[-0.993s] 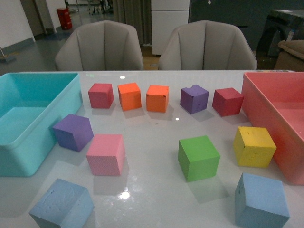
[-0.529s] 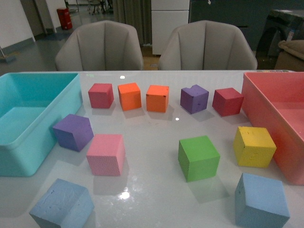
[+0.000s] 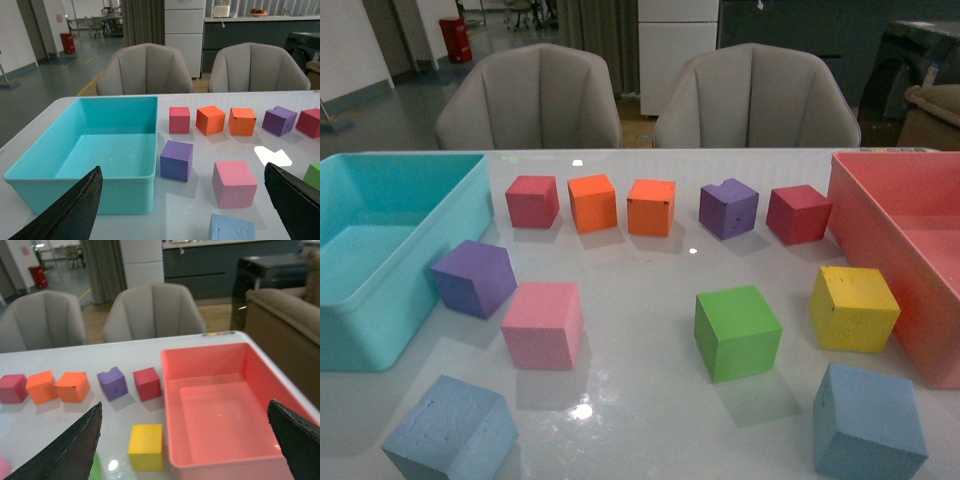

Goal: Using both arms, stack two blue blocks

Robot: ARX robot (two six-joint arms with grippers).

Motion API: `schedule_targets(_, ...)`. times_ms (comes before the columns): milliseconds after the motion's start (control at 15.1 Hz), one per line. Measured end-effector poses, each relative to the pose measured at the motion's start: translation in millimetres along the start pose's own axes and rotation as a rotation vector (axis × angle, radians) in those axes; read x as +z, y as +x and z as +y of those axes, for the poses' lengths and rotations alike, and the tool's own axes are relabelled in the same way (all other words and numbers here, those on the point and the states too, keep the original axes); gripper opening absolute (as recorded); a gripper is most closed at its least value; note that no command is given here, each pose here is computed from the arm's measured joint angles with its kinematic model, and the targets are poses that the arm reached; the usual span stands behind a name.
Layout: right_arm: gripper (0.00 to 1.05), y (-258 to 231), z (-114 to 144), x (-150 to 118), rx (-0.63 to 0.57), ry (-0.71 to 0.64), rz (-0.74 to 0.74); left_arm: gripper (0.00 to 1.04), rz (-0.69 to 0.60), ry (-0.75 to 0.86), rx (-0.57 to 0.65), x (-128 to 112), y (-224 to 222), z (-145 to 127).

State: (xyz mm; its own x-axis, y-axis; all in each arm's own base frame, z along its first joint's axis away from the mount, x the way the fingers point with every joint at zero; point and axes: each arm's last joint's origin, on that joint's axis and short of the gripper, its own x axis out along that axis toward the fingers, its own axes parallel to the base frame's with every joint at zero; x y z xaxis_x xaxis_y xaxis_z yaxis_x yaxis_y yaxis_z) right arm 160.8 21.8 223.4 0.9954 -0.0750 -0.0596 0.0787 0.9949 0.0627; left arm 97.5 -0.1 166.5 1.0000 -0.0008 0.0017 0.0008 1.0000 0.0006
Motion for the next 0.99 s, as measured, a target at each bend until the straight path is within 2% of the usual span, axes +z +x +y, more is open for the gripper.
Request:
schedule_targets(66,0.98,68,36,-23,0.11,0.019,0.277,0.98,0.001,0.0,0.0,0,0,0)
schedule_targets(132,0.98,96,55,-50,0.131,0.079,0.494,0.98,0.001,0.0,0.0,0,0,0)
schedule_targets(331,0.98,103,66,-89,0.101,0.161,0.765,0.98,0.001,0.0,0.0,0,0,0)
schedule_targets(993,0.98,106,68,-103,0.068,0.18,0.837,0.98,0.001,0.0,0.0,0,0,0)
